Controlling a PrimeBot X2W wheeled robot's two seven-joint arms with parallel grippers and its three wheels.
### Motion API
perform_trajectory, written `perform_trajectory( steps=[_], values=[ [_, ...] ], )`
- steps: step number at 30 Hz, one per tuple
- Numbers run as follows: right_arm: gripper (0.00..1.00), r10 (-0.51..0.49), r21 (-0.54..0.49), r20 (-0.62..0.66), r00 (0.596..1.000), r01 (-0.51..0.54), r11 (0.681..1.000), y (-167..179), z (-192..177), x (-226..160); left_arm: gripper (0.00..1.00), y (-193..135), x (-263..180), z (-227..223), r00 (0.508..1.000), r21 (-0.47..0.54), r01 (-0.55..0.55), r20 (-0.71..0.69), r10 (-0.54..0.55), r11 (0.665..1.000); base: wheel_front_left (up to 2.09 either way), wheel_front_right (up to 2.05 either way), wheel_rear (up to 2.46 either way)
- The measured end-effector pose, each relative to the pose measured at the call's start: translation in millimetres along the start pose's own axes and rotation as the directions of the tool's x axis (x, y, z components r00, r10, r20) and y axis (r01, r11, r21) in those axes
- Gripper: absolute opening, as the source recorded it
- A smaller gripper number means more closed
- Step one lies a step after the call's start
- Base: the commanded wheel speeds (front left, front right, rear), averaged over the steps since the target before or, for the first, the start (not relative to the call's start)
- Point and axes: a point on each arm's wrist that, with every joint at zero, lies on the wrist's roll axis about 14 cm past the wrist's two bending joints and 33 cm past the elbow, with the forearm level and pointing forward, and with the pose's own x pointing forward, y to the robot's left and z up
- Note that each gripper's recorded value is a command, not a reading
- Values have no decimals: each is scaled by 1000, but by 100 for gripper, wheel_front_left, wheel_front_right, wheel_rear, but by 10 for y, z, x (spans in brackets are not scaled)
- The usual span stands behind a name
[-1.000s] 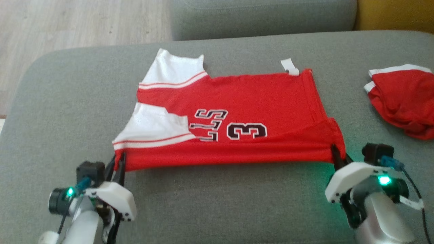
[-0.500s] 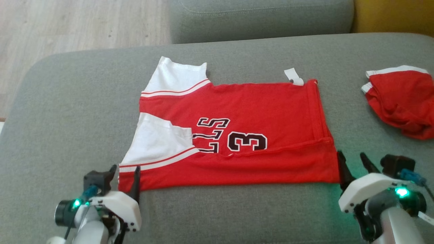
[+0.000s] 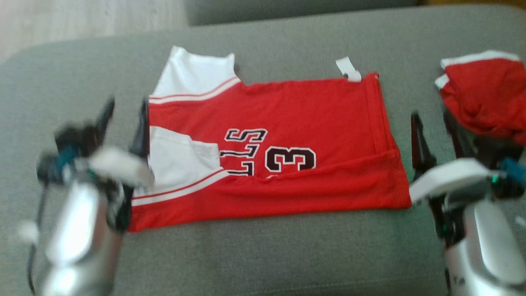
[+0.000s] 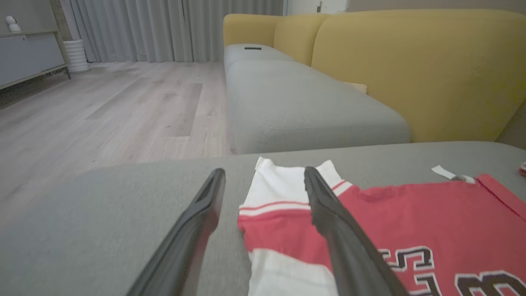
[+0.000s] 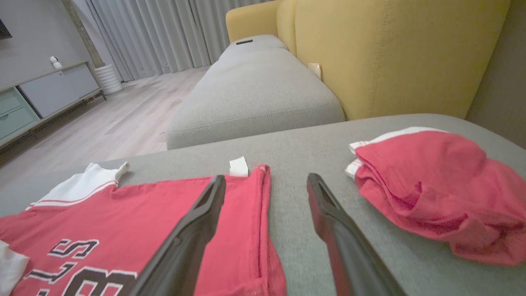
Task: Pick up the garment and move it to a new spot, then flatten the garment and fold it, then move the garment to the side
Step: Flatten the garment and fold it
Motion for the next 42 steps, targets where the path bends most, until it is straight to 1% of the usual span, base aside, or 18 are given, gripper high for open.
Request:
perform_trajectory(
  steps=[3, 6, 7, 10, 14, 19, 23, 30, 34, 37, 39, 42],
  values=[
    [100, 18, -22, 37, 999, -17, 1000, 49, 167, 187, 100, -27, 369, 129, 998, 1, 55, -22, -55, 998, 0, 0, 0],
    [100, 39, -49, 46, 998, -36, 998, 103, 264, 379, 100, 8, 742, 154, 991, 10, 90, -99, -89, 996, 0, 0, 0],
    [100, 44, -56, 51, 998, -41, 998, 114, 295, 439, 100, 34, 849, 140, 987, 31, 100, -128, -95, 995, 0, 0, 0],
    [100, 45, -74, 67, 997, -40, 996, 94, 383, 608, 100, 83, 1136, 36, 967, 82, 136, -226, -114, 987, 0, 0, 0],
    [100, 30, -91, 63, 998, -24, 996, 5, 382, 766, 100, 21, 1394, -224, 927, 98, 204, -339, -160, 974, 0, 0, 0],
    [100, 11, -99, 45, 999, -6, 995, -112, 305, 868, 100, 35, 1560, -642, 875, 99, 249, -449, -180, 964, 0, 0, 0],
    [100, -9, -98, 40, 999, 13, 995, -217, 263, 905, 100, 2, 1666, -882, 847, 96, 272, -496, -191, 957, 0, 0, 0],
    [100, -40, -69, 11, 999, 41, 997, -364, 90, 898, 100, 36, 1874, -1127, 823, 114, 284, -538, -181, 952, 0, 0, 0],
    [100, -73, -65, 28, 997, 75, 995, -493, 114, 911, 100, 10, 1926, -1259, 805, 128, 305, -563, -184, 944, 0, 0, 0],
    [100, -87, -48, 57, 995, 90, 995, -556, 194, 935, 100, 6, 2003, -1286, 803, 127, 305, -567, -183, 944, 0, 0, 0],
    [100, -94, -51, 55, 994, 97, 994, -586, 185, 936, 100, -4, 2037, -1309, 795, 115, 302, -578, -183, 946, 0, 0, 0],
    [100, -102, -52, 53, 993, 104, 993, -615, 174, 933, 100, -30, 2031, -1364, 770, 91, 300, -610, -185, 950, 0, 0, 0]
  ],
)
